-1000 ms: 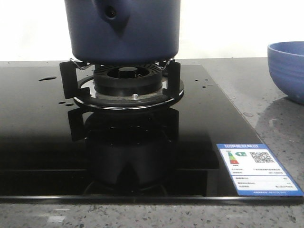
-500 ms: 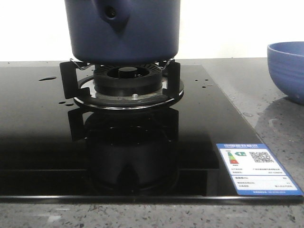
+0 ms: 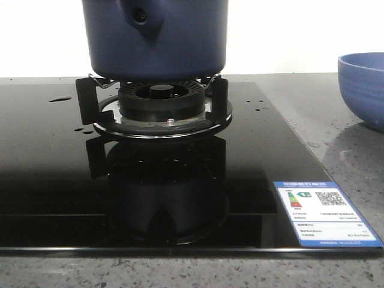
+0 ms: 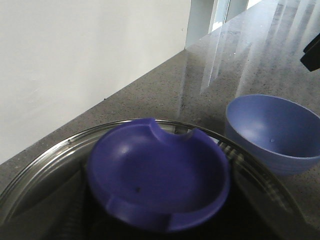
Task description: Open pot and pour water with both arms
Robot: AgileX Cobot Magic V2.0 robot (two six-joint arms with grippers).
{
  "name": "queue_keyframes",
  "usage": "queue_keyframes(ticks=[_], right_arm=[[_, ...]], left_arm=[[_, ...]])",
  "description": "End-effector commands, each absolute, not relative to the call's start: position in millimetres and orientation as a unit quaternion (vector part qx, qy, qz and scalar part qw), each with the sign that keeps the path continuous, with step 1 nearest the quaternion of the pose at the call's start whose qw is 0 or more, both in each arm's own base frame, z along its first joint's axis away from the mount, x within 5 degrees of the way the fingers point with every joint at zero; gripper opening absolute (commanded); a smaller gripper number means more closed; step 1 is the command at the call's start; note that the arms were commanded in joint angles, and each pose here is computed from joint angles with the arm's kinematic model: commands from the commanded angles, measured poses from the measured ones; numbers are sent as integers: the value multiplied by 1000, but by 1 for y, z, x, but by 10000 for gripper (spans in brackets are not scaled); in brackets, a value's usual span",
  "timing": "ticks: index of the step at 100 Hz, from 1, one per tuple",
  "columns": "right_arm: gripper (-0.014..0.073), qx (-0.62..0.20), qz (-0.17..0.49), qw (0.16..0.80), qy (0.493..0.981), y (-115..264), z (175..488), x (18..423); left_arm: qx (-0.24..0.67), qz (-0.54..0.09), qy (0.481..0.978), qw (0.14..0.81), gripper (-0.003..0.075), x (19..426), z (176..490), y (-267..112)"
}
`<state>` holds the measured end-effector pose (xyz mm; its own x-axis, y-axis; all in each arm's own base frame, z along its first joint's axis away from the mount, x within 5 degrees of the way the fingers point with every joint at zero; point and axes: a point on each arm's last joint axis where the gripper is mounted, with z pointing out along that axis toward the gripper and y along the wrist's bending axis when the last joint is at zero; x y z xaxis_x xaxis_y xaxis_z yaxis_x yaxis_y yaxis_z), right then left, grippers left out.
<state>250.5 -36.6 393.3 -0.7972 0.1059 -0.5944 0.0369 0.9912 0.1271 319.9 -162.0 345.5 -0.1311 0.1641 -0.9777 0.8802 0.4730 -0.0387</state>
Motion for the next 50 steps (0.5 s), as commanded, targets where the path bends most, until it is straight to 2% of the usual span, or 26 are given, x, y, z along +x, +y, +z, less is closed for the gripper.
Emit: queue_keyframes(ticks=[1, 50], right_arm=[[468, 35, 50, 367, 928, -36, 413, 245], [468, 34, 49, 371, 927, -36, 414, 246]], left_arm=[[386, -362, 636, 561, 390, 308, 376, -164], [402, -347, 638, 558, 390, 307, 375, -161]])
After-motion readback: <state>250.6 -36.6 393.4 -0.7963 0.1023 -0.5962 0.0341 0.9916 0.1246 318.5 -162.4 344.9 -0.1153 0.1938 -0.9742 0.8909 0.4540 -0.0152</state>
